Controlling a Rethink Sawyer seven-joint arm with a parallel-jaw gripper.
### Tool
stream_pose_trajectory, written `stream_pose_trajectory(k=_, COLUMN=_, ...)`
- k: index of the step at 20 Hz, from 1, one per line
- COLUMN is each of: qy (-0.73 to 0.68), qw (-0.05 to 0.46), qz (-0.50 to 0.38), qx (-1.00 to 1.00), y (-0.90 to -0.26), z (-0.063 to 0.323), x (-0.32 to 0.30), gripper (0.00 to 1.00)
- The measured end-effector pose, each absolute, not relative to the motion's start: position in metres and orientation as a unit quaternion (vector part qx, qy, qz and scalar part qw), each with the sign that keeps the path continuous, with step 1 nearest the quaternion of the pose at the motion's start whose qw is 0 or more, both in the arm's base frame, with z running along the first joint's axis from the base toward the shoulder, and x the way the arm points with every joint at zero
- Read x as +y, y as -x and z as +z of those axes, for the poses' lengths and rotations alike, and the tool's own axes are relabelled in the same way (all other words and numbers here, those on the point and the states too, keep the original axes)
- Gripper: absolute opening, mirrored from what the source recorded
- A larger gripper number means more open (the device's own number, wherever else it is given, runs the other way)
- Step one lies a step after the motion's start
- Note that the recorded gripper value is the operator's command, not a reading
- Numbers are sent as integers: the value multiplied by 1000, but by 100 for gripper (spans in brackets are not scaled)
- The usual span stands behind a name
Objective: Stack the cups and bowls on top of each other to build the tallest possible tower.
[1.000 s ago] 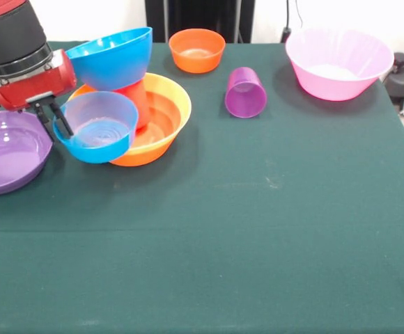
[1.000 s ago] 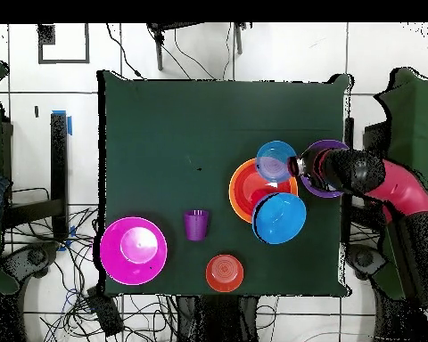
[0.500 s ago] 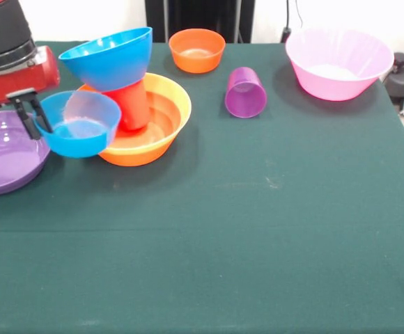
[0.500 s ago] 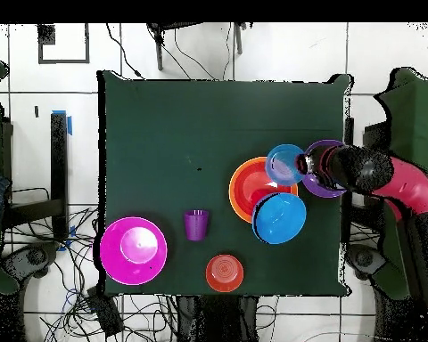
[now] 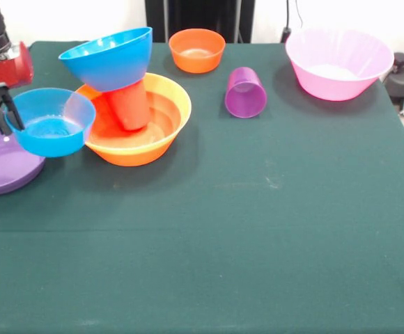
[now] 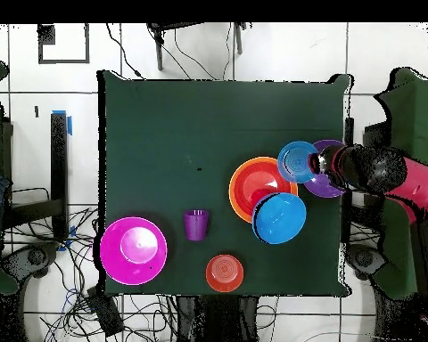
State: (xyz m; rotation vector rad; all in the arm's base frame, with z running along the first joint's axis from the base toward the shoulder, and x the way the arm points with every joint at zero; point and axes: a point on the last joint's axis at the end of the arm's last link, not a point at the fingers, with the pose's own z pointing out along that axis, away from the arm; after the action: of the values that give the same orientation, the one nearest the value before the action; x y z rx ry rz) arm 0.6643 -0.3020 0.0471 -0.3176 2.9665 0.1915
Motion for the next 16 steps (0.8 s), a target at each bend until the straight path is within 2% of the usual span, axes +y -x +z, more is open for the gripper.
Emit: stream_pose_trajectory(k=16, qy=102, qw=73, qz=64, qx=990, y=-660, z=44, x=-307, gripper=0)
